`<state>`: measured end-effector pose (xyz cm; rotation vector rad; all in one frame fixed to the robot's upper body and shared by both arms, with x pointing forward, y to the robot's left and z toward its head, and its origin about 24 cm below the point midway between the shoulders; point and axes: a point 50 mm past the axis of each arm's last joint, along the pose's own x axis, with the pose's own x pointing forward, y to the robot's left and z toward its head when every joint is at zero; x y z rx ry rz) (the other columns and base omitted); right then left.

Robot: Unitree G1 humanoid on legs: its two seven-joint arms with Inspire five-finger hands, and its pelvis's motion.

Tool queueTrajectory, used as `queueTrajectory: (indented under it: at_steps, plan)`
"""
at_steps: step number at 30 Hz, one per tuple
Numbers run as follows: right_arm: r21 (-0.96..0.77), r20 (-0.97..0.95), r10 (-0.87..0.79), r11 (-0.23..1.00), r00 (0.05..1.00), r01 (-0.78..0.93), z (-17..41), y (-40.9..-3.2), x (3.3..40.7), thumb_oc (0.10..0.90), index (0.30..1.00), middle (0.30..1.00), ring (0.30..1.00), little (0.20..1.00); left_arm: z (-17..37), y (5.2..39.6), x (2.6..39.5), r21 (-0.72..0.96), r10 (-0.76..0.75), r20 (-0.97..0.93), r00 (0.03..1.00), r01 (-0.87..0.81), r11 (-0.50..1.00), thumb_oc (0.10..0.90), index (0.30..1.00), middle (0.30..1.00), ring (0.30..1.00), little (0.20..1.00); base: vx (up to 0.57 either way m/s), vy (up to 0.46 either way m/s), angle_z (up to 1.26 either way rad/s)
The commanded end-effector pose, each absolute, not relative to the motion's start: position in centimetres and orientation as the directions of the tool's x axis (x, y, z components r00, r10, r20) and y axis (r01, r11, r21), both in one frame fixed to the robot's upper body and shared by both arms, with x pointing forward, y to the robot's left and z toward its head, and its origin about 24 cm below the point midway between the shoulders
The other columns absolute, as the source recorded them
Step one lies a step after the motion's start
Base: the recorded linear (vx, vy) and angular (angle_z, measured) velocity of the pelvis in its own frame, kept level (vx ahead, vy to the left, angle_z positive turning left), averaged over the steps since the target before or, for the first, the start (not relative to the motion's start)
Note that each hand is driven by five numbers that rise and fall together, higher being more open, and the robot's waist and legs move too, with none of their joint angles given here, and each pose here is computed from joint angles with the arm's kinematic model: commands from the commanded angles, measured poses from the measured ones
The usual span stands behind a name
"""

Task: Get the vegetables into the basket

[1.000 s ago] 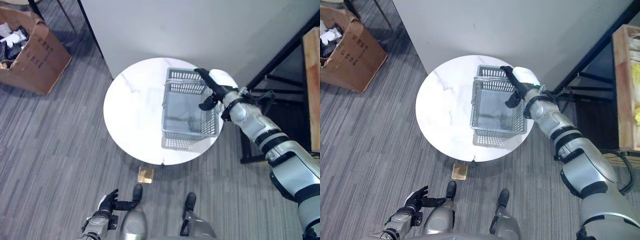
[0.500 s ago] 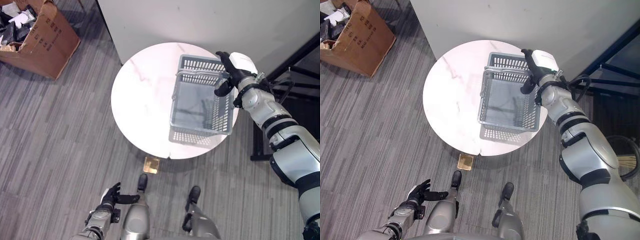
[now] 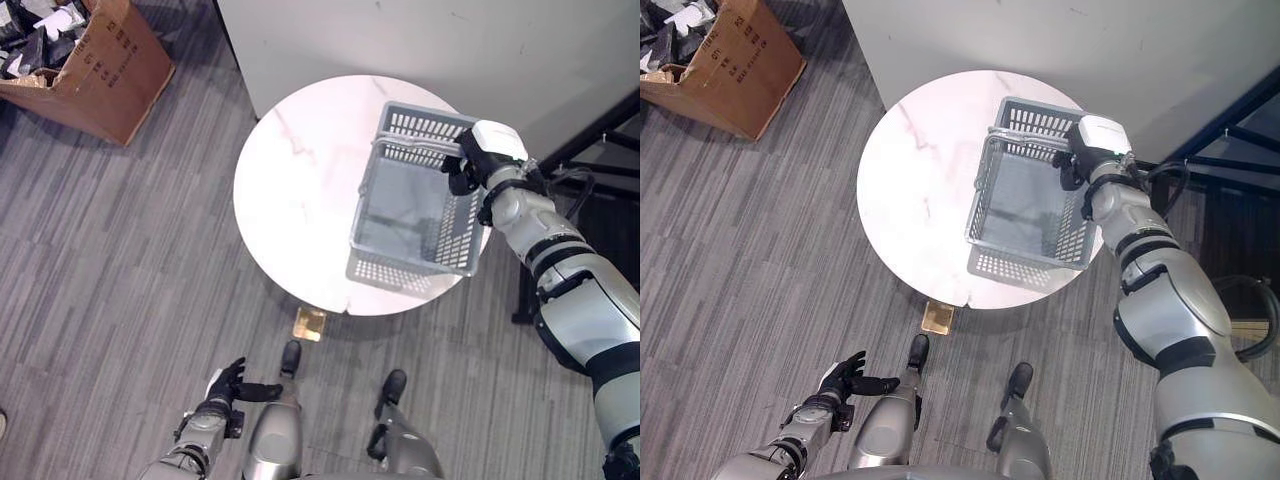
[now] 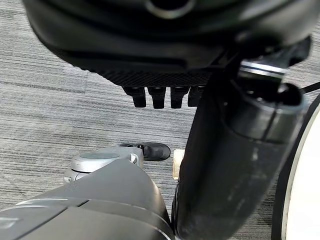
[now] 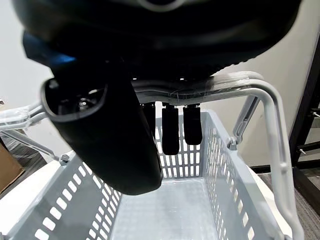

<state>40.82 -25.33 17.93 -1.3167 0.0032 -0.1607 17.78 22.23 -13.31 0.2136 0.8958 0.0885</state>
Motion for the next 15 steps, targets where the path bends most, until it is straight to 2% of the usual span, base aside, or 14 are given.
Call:
queueTrajectory:
  at_steps: [1,8,10,11,12,15]
  plan:
    - [-0.968,0.123,-0.130,0.205,0.984,0.148,19.2,-26.1,40.8,0.400,0.300,0.300,0.300,0.300,-15.2,24.8,11.6,0.347,0.248,-0.865,0.437,0.162,0.924,0.900,1.000,1.000,1.000,1.000,0.00,0.000,0.00]
    - [-0.945,0.199,-0.031,0.260,0.980,0.200,20.4,-24.4,40.8,0.400,0.300,0.300,0.300,0.300,-15.1,25.2,11.6,0.351,0.256,-0.867,0.427,0.162,0.922,0.900,1.000,1.000,1.000,1.000,0.00,-0.002,-0.01]
    - [-0.941,0.245,0.104,0.263,0.964,0.211,21.7,-22.2,40.4,0.400,0.300,0.300,0.300,0.300,-15.1,25.5,11.3,0.350,0.265,-0.871,0.414,0.145,0.925,0.900,1.000,1.000,1.000,1.000,0.02,-0.019,-0.05]
    - [-0.942,0.245,0.103,0.263,0.964,0.211,21.7,-22.3,40.4,0.400,0.300,0.300,0.300,0.300,-15.1,25.5,11.3,0.350,0.265,-0.871,0.414,0.145,0.925,0.900,1.000,1.000,1.000,1.000,0.05,-0.012,-0.09]
    - [-0.956,0.256,0.280,0.218,0.925,0.199,22.7,-19.9,39.1,0.400,0.300,0.300,0.300,0.300,-15.1,26.0,10.9,0.355,0.277,-0.873,0.401,0.133,0.925,0.900,1.000,1.000,1.000,1.000,0.06,-0.008,-0.08]
    - [-0.964,0.241,0.422,0.208,0.874,0.165,22.7,-18.2,37.3,0.400,0.300,0.300,0.300,0.300,-15.0,26.7,10.3,0.360,0.294,-0.877,0.380,0.113,0.926,0.900,1.000,1.000,1.000,1.000,0.05,-0.006,-0.17]
